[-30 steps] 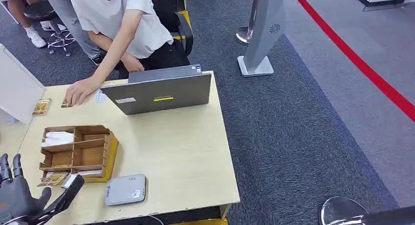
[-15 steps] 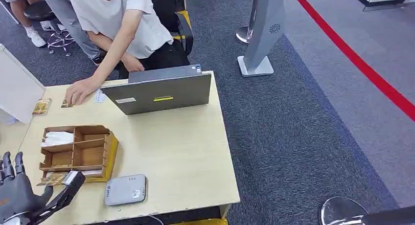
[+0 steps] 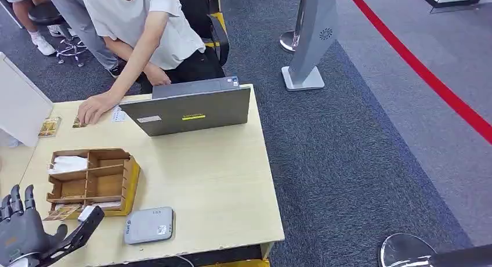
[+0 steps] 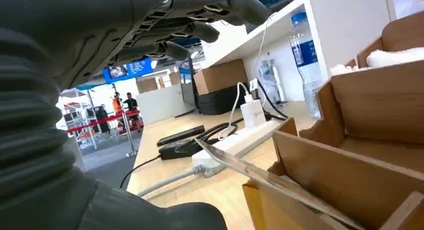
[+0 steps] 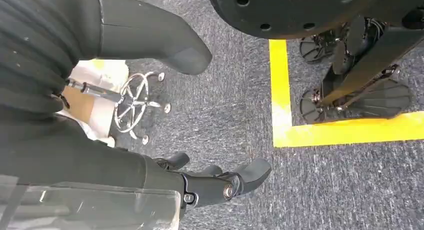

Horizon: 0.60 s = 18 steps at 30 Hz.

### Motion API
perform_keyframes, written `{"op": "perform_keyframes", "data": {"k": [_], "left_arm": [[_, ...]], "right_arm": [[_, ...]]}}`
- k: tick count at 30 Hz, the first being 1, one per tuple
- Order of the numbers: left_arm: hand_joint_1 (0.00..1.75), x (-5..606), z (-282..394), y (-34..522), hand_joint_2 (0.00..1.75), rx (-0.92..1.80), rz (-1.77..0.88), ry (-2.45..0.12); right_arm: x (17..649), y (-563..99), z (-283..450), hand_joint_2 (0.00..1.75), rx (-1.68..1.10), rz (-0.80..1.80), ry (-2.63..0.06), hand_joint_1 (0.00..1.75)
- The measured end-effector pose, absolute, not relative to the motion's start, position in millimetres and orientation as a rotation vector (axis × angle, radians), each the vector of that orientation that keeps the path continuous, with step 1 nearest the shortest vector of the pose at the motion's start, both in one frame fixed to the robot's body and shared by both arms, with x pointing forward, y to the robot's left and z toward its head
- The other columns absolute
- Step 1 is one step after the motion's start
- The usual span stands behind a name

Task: Pass the card to the sensor for recognition and then transmit it.

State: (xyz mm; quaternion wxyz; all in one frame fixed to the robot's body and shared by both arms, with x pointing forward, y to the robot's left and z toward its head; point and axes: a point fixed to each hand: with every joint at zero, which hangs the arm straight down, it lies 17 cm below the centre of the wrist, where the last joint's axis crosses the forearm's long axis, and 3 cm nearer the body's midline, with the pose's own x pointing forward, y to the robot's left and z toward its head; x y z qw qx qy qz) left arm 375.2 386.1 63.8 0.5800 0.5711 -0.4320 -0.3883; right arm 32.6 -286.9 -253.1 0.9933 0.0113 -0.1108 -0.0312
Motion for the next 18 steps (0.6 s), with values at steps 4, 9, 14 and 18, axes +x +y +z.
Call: {"op": "perform_keyframes", "data": {"k": [4, 9, 14, 18], "left_arm": [[0.00, 375.0, 62.4, 386.0, 1.75, 1.330, -0.911, -1.005], [0.00, 374.8, 62.2, 386.0, 1.75, 1.330, -0.912, -1.005], [0.00, 375.4, 60.3, 382.5, 1.75, 1.323, -0.928, -1.012], [0.00, 376.2, 58.4, 377.9, 1.75, 1.316, -0.943, -1.019]], "right_arm": [[32.8, -287.6, -253.0, 1.75, 0.021, -0.063, -0.222, 0.00], [33.5, -287.1, -252.4, 1.75, 0.026, -0.062, -0.226, 0.00], [34.5, -287.5, -252.2, 1.75, 0.025, -0.062, -0.232, 0.00], [34.6, -288.4, -252.4, 1.75, 0.020, -0.062, -0.230, 0.00]]}}
